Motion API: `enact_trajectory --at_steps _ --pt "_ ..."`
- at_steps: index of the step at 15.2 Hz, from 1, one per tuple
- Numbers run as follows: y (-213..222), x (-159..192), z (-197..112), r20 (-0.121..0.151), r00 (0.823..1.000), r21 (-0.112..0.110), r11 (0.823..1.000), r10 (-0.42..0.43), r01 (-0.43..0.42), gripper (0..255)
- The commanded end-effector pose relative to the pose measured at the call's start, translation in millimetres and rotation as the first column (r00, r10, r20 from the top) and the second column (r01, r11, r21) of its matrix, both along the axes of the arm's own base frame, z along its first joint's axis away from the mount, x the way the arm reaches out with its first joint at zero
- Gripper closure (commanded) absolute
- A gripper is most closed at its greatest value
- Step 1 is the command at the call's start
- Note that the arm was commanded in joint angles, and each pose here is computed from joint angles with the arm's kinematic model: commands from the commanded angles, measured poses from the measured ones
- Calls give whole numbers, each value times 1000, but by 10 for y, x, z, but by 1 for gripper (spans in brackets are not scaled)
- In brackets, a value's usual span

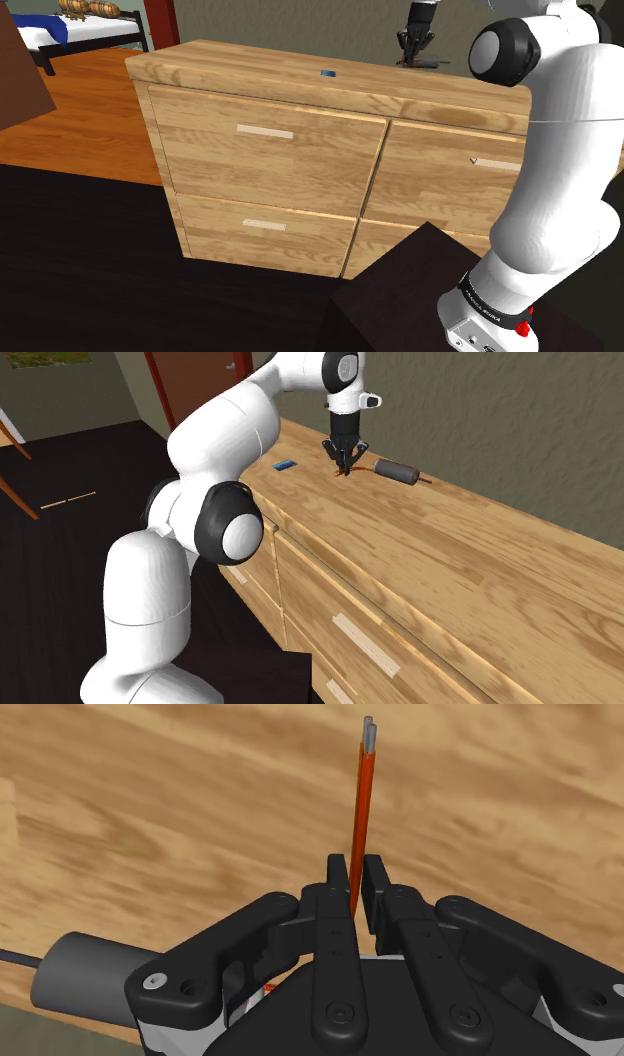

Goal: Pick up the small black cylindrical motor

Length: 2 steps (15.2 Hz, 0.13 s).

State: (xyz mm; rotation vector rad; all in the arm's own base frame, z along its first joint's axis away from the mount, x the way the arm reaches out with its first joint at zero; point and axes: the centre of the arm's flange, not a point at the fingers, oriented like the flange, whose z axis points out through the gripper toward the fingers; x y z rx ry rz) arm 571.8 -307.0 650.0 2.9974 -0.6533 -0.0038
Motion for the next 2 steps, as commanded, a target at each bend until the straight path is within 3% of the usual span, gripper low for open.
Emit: enact_trajectory --at_steps 1,2 --pt "-6 -8 61 0 1000 0 1000 0 0 255" --pt "-6 -9 61 0 1000 0 1000 0 0 255"
